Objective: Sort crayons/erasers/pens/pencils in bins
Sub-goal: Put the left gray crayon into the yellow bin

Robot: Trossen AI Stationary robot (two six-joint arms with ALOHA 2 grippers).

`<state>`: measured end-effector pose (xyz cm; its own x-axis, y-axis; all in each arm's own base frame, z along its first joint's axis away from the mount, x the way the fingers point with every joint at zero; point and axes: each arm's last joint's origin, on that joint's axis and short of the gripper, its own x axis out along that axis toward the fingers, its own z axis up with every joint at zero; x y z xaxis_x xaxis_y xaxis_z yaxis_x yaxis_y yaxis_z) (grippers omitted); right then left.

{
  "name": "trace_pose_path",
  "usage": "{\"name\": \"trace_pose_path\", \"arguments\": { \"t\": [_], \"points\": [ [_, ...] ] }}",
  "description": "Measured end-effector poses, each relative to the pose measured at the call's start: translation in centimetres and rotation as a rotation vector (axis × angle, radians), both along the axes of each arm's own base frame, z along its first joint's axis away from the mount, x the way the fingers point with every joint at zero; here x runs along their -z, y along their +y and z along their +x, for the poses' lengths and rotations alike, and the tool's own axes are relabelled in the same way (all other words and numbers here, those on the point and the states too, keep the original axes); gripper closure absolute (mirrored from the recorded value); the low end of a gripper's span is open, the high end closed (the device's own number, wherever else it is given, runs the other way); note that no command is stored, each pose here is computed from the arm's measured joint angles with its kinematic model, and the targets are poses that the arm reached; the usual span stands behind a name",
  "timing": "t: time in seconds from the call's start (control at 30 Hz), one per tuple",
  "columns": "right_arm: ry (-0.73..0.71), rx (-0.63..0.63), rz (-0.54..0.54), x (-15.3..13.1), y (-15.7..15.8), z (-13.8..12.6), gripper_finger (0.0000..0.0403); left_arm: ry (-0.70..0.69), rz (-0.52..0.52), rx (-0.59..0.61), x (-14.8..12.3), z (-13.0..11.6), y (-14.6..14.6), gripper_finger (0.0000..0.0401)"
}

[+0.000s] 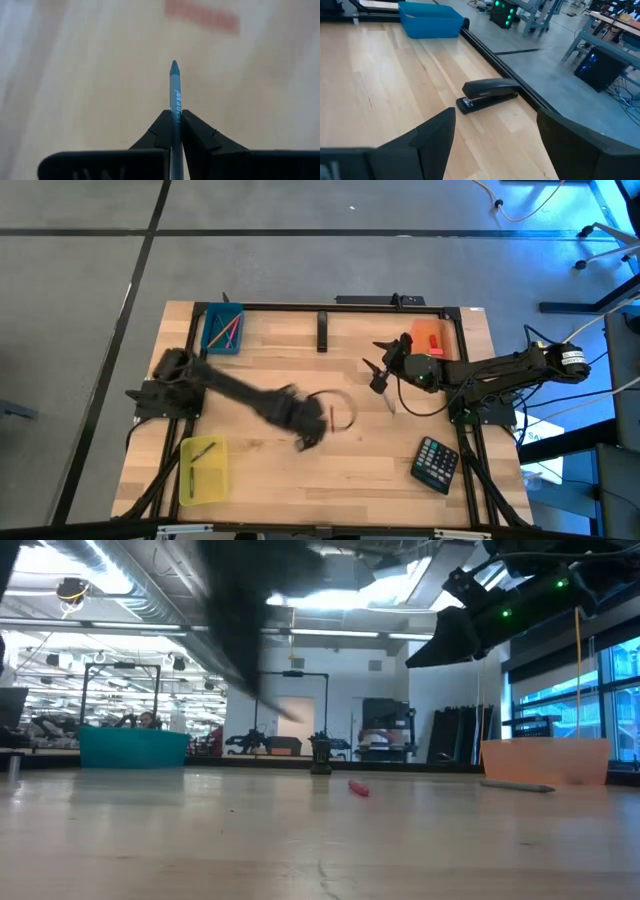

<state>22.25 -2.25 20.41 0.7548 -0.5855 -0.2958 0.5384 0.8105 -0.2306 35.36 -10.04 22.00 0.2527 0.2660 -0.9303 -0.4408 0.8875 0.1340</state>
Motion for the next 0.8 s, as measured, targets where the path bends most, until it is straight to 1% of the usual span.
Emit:
{"name": "trace_pose_path", "arguments": {
  "t": [0.13,0.2,0.27,0.37,0.47,0.57,0.63,0.7,0.8],
  "points": [
    [-0.006,-0.014,0.005,0.0,0.0,0.0,0.0122,0.049,-0.061,-0.161,-2.6,-5.1,-4.6,0.0374],
    [-0.009,-0.014,0.006,-0.1,0.0,0.1,0.0122,0.08,-0.089,-0.216,-3.5,-7.6,-6.6,0.0374],
    [-0.009,-0.017,0.007,-0.1,0.1,0.1,0.0122,0.097,-0.126,-0.236,-4.1,-10.0,-8.9,0.0378],
    [-0.008,-0.019,0.01,0.0,0.1,0.1,0.0122,0.138,-0.194,-0.217,-4.5,-13.7,-12.5,0.0385],
    [-0.02,-0.029,0.032,0.0,0.1,0.1,0.0122,0.145,-0.219,-0.231,-4.5,-17.0,-15.2,0.0385],
    [-0.031,-0.042,0.038,-0.1,0.1,0.1,0.0122,0.133,-0.199,-0.328,-4.6,-19.8,-16.5,0.0379],
    [-0.036,-0.042,0.038,-0.2,0.1,0.2,0.0122,0.128,-0.148,-0.395,-4.6,-21.7,-16.8,0.0377],
    [-0.041,-0.042,0.038,-0.2,0.1,0.2,0.0122,0.144,-0.12,-0.406,-4.5,-22.8,-17.0,0.0378],
    [-0.041,-0.042,0.038,-0.2,0.1,0.2,0.0122,0.163,-0.096,-0.398,-3.6,-23.2,-16.9,0.038]
  ]
}}
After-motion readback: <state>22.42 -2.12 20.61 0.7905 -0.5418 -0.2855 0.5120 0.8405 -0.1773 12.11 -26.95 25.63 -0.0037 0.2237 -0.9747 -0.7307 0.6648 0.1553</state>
